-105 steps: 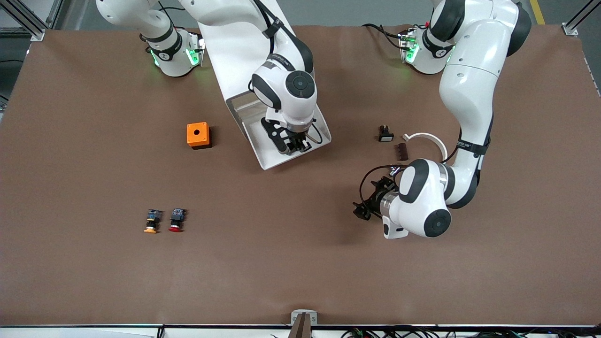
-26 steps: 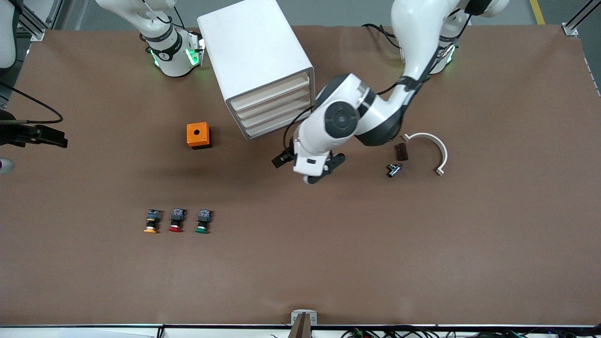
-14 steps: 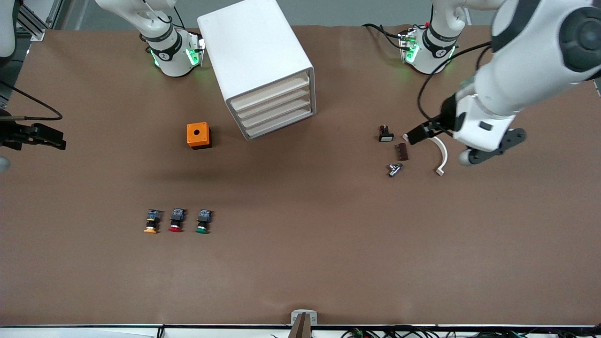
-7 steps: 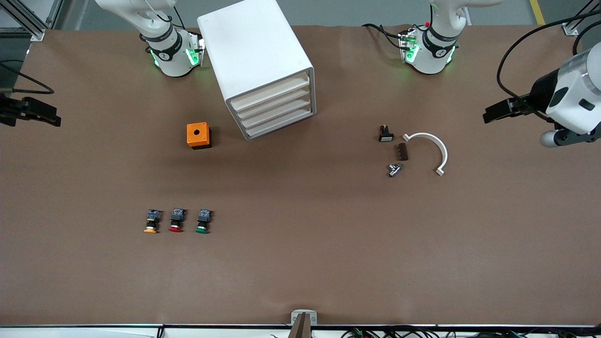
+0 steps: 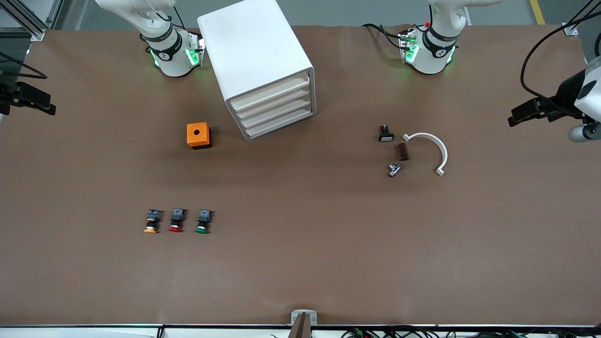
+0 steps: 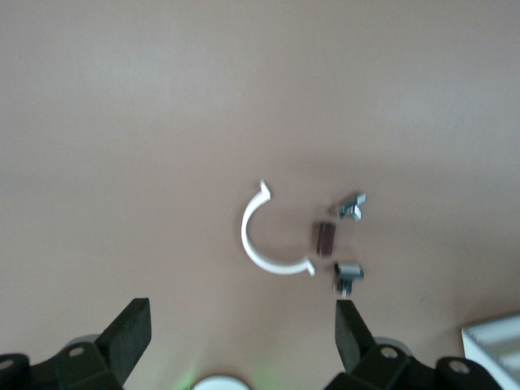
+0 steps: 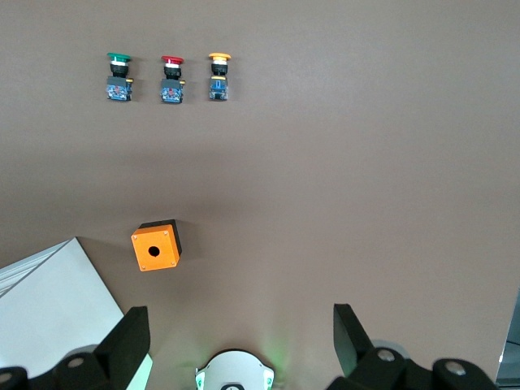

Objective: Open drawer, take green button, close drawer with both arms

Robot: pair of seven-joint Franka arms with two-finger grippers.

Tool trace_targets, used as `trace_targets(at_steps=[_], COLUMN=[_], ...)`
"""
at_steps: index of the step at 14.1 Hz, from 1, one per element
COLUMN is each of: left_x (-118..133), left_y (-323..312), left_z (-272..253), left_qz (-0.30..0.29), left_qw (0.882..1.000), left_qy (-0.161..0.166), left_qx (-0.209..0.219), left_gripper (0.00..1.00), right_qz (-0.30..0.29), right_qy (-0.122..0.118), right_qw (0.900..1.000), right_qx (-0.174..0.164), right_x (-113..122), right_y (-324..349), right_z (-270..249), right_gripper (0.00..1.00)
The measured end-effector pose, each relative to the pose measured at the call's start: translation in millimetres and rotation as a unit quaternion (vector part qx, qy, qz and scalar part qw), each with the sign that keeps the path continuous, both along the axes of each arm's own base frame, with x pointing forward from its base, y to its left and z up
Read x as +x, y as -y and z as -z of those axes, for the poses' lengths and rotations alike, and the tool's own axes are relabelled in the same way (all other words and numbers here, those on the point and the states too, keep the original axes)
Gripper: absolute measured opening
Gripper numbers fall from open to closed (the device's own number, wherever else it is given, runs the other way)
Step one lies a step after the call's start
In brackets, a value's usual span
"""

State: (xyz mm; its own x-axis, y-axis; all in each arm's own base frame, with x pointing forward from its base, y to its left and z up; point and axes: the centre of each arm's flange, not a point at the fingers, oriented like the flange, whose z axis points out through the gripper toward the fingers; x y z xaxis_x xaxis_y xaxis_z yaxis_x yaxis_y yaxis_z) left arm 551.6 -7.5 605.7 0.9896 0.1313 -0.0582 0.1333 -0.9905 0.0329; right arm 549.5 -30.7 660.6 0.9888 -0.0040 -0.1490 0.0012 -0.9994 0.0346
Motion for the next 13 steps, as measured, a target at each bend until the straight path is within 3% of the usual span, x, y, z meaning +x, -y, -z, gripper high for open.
trace_targets(at_steps=[3,5,8,13], left_x=[9,11,11,17], left_y=[-11,-15,-15,-8], left_z=[-9,-18,-27,-22], left_qz=[-0.001,-0.002,-0.002,0.004], left_qw=[0.999,0.998,0.998,0.998], left_qy=[0.043,0.057,0.067,0.07], left_qx=[0.0,0.001,0.001,0.0], left_gripper=[1.0,1.0,1.0,1.0], right_qz=[0.023,0.027,0.033,0.045], right_qy=[0.006,0.024,0.044,0.049], right_qw=[1.0,0.999,0.998,0.997], right_qx=[0.015,0.019,0.029,0.031], right_x=[-4,-7,-21,-31], right_y=[-3,-3,-1,11], right_z=[-3,-5,-3,-2], right_gripper=[1.0,1.0,1.0,1.0])
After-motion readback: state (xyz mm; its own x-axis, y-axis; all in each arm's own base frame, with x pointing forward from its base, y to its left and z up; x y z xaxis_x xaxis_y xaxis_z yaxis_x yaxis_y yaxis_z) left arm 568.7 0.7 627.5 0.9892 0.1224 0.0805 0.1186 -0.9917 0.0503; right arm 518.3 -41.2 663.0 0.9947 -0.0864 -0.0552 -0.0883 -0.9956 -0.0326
